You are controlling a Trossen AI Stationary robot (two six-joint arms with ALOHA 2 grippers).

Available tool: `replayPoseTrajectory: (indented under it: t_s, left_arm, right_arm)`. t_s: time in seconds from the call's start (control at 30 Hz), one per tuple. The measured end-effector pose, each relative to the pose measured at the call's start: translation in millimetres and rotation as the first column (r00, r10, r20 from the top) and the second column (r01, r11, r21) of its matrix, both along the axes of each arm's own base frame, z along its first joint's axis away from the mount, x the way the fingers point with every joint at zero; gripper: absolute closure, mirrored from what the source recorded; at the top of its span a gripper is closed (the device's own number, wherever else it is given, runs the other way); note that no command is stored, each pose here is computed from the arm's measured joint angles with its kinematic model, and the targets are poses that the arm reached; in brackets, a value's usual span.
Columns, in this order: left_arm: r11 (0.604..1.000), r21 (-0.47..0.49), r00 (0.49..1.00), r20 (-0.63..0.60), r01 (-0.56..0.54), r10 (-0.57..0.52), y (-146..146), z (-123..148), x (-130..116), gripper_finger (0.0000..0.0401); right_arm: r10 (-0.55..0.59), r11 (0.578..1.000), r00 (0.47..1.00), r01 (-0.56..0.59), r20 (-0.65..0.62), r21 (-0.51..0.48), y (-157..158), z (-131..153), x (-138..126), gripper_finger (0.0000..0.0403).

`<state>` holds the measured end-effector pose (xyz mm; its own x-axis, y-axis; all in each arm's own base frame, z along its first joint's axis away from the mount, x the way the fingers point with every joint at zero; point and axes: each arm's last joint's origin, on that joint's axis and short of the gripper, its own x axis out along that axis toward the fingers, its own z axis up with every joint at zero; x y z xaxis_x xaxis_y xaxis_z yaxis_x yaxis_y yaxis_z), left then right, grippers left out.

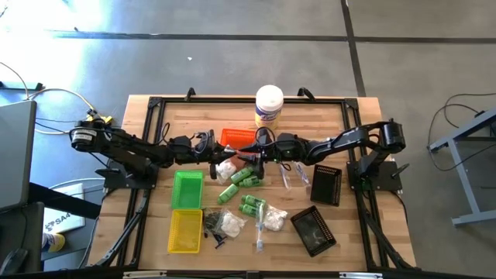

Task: Pick & Place Travel size toiletries
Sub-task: Put the red toothbrush into the orange bin

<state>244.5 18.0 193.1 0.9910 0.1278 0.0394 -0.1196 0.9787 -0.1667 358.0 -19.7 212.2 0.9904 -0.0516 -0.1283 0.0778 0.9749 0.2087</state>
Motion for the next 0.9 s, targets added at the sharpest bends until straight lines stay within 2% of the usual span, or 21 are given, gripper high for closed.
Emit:
replayPoseTrajectory:
  t_s: [0.17, 0.37, 0.57, 0.73, 0.9]
  left_arm:
    - [1.000, 0.004, 1.000, 0.000, -0.001, 0.001, -0.1, 1.5, -1.0, 0.0370]
    - [1.000, 0.026, 1.000, -0.010, -0.013, 0.014, -0.1, 9.0, -6.7, 0.0370]
    - [0.984, 0.046, 0.984, -0.042, -0.170, 0.171, 3.8, 17.5, -17.2, 0.0370]
    - [0.979, 0.010, 0.976, -0.083, -0.203, 0.204, 4.5, 16.1, -20.6, 0.0370]
    - [0.933, -0.029, 0.926, -0.136, -0.358, 0.351, 10.0, 9.6, -22.8, 0.0370]
  right_arm:
    - [0.006, 0.999, 1.000, -0.007, -0.008, -0.047, 0.6, 20.3, -11.6, 0.0227]
    - [0.004, 0.998, 0.998, -0.008, -0.071, -0.055, 1.5, 39.1, -29.7, 0.0219]
    - [-0.006, 0.997, 0.995, -0.002, -0.100, -0.075, 2.0, 49.8, -41.4, 0.0223]
    - [-0.010, 0.998, 0.995, 0.003, -0.102, -0.060, 4.3, 49.5, -41.3, 0.0223]
    - [-0.014, 0.998, 0.994, 0.007, -0.110, -0.059, 4.3, 46.3, -39.3, 0.0223]
